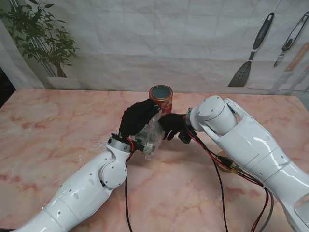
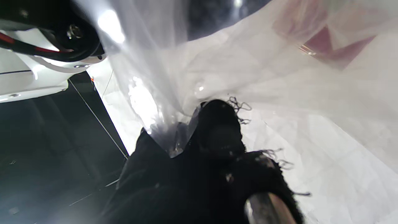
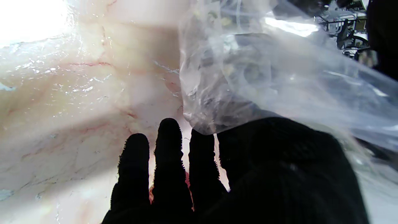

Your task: Insert tea bags into the tea bag box

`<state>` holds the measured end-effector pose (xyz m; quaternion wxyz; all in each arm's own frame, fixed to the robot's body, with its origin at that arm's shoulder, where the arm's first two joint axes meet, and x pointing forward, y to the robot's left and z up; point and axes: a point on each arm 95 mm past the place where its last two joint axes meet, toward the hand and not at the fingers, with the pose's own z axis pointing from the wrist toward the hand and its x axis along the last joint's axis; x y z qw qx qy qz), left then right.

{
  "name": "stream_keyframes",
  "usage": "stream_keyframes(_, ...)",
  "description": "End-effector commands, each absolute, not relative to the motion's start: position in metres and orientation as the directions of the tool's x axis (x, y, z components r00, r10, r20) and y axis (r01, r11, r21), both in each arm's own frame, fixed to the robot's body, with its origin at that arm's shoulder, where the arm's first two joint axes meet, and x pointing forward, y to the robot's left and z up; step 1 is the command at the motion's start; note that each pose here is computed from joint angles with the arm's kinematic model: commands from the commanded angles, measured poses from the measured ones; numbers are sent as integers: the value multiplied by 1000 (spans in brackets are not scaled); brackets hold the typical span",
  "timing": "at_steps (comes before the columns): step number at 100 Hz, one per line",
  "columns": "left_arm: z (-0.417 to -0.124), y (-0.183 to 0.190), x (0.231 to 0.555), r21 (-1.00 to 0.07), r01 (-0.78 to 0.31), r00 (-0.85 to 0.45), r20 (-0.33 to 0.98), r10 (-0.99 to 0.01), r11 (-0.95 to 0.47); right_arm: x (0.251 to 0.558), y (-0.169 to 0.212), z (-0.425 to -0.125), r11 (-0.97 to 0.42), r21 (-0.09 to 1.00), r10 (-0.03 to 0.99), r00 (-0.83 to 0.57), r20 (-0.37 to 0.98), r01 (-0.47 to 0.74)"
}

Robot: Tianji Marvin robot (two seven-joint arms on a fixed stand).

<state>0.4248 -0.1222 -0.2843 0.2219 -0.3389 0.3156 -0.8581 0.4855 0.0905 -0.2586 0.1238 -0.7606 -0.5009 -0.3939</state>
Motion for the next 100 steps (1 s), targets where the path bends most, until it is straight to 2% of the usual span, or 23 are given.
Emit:
stream_keyframes(1,-278,-121,429,-696,174,-672,433,-601,-696,483,88,-253,-483,222,660,186,728,847)
stream_keyframes(62,-283,-113,433,-723,193,-644,417,-641,-664,482,70,-223,-617,270,575,189,796,739)
stream_keyframes(100,-281,-111,433,-725,207,-640,408,-651,-657,480,63,-207,-667,256,517,187,835,700)
